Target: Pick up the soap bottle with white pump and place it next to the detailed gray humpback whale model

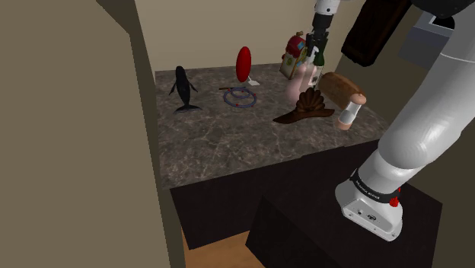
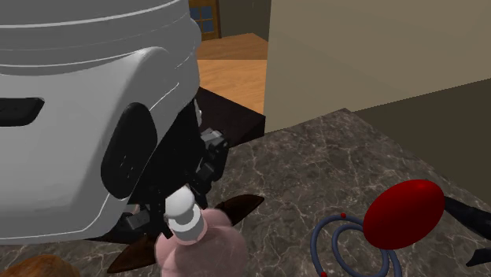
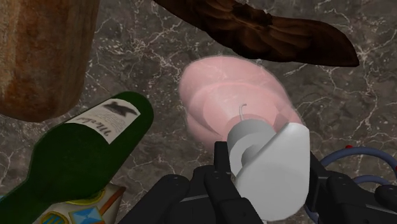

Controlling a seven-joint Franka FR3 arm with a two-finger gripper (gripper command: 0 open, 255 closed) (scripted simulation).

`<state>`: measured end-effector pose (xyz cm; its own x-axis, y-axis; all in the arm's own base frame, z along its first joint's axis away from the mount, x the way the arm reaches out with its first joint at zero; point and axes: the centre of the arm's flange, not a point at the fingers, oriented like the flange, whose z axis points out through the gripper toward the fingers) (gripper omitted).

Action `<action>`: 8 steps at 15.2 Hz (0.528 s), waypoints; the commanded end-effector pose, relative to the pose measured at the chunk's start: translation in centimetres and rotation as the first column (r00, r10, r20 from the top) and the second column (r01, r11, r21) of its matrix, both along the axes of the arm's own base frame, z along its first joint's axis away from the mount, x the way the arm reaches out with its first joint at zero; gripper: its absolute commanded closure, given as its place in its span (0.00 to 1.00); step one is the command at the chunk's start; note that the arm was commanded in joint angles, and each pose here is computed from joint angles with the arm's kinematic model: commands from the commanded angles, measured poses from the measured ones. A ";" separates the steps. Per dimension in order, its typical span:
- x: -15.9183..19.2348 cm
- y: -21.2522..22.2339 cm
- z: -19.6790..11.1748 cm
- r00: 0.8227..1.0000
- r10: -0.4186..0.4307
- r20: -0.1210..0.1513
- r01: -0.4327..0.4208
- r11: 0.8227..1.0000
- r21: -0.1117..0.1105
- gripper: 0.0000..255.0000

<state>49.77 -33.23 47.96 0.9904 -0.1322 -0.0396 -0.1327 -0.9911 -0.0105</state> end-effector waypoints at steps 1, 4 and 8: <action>-0.1 0.1 1.2 1.000 0.000 0.001 0.000 1.000 0.000 1.00; -0.1 0.1 2.8 1.000 0.000 0.001 0.000 1.000 0.000 1.00; -0.1 0.1 4.9 1.000 0.000 0.001 0.000 1.000 0.000 1.00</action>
